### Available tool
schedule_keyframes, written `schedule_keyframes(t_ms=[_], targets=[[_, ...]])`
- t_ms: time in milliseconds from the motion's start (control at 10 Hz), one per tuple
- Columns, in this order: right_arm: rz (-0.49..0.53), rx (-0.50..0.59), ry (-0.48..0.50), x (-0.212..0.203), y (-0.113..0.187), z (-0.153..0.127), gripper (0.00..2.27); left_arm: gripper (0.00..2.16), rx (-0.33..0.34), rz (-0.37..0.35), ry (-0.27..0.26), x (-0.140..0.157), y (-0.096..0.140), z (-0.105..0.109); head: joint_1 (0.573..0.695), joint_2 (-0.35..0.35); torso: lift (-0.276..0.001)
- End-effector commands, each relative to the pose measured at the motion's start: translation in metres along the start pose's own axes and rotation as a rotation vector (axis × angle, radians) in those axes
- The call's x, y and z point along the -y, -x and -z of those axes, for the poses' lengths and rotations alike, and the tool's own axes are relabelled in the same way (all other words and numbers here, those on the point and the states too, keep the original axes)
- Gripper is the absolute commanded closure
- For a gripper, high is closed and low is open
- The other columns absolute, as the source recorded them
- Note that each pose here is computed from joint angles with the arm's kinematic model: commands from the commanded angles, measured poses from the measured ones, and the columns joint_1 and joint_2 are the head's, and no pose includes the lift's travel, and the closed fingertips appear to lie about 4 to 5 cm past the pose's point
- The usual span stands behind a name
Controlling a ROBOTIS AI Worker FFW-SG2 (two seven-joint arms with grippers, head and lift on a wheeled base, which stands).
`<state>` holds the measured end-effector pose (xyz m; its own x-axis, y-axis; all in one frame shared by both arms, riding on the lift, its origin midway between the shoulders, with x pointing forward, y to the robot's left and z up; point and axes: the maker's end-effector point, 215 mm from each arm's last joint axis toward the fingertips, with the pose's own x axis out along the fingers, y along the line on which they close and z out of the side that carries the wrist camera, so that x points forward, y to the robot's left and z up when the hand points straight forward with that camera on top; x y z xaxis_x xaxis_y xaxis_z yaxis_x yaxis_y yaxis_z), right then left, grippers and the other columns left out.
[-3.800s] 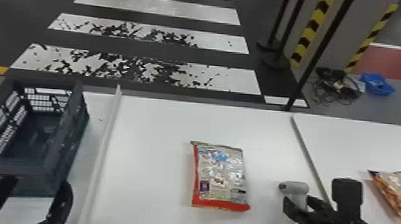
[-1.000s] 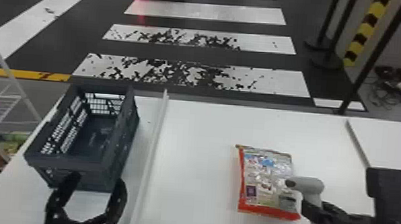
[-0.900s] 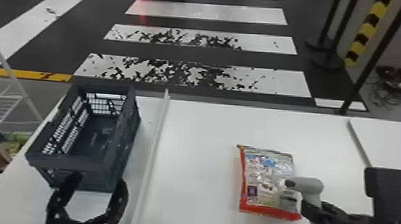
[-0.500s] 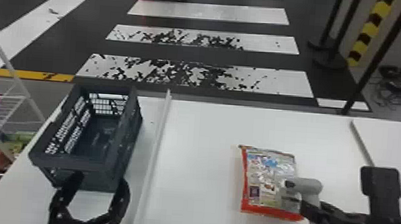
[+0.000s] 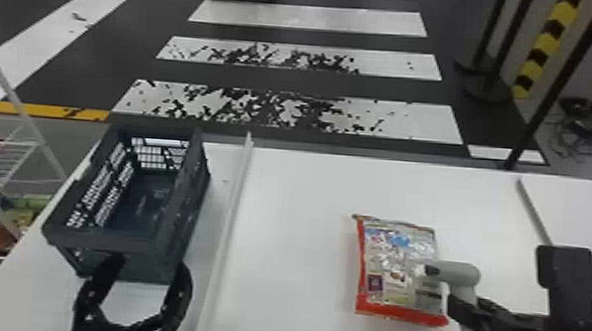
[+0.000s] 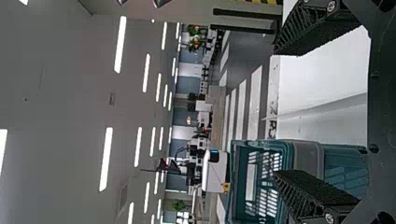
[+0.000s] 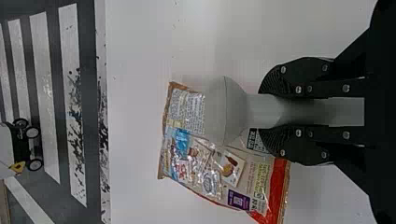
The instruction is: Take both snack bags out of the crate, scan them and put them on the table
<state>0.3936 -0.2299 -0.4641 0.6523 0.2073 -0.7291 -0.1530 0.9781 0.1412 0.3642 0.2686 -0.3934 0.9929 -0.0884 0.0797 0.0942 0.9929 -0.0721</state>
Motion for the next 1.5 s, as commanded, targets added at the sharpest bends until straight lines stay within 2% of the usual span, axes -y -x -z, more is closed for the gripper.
schedule_keyframes(t_ms=[0,400,600,1400], targets=[[0.023,0.005,-0.012,0.016,0.004,-0.001,2.26,0.09,-0.003,-0.001,0.002,0.0,0.0,0.002,0.695,0.062,-0.094],[0.117,0.038,-0.025,0.079,0.008,-0.002,2.26,0.09,-0.007,-0.004,0.0,-0.003,-0.001,0.004,0.695,-0.017,-0.094],[0.16,0.017,-0.029,0.102,0.0,0.009,2.26,0.09,-0.01,-0.004,0.005,-0.002,-0.001,0.007,0.695,-0.055,-0.094],[0.206,-0.024,-0.009,0.144,-0.016,0.029,2.26,0.09,-0.016,-0.005,0.003,-0.002,0.0,0.01,0.695,-0.138,-0.094]])
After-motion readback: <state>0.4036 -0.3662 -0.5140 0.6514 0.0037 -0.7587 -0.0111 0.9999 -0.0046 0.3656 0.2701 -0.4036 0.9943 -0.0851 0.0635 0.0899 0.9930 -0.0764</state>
